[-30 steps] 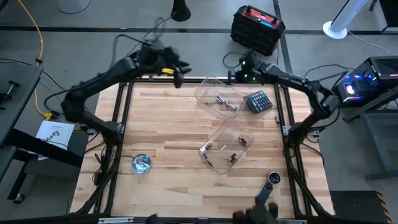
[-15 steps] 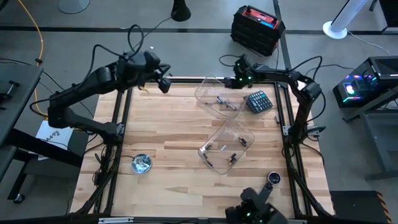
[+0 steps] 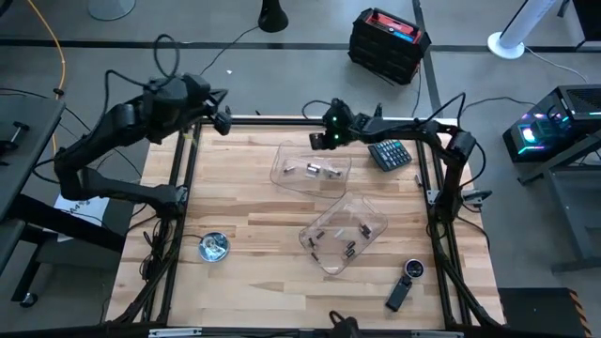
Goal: Sort batteries
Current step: Adjust the black battery
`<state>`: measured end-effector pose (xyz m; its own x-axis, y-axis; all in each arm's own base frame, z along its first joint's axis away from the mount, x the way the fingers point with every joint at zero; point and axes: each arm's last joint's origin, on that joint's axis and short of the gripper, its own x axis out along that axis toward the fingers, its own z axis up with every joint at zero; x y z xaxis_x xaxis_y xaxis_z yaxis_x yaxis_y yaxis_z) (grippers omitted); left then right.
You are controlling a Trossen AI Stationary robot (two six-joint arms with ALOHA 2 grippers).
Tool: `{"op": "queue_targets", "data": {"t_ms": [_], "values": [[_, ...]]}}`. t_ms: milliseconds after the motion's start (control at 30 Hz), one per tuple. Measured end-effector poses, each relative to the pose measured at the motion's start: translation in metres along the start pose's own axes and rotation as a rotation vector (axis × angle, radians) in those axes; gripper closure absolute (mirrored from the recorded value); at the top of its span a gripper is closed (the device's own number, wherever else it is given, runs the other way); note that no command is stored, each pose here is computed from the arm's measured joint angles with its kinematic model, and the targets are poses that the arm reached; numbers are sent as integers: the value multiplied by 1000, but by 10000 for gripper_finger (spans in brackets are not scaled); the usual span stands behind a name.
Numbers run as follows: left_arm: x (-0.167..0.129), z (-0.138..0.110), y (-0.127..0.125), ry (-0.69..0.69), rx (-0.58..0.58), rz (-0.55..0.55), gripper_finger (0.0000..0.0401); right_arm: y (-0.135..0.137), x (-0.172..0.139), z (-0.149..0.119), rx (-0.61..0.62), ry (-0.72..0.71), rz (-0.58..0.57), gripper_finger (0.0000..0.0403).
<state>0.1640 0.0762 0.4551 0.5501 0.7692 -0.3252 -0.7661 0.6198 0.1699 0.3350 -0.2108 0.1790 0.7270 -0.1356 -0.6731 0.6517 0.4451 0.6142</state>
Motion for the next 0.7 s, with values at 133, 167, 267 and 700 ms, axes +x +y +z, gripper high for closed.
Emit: {"op": "queue_targets", "data": {"t_ms": [133, 167, 267, 700], "values": [[-15, 1, 10, -40, -19, 1, 401, 10, -12, 34, -3, -96, -67, 403], [-18, 1, 11, -47, -22, 1, 401, 13, -14, 44, -22, -96, -114, 403], [-25, 0, 16, -64, -26, 1, 401, 14, -12, 72, -106, -40, -279, 403], [-43, -13, 25, -4, -65, -24, 401, -44, 7, 87, -258, 377, -665, 403]]}}
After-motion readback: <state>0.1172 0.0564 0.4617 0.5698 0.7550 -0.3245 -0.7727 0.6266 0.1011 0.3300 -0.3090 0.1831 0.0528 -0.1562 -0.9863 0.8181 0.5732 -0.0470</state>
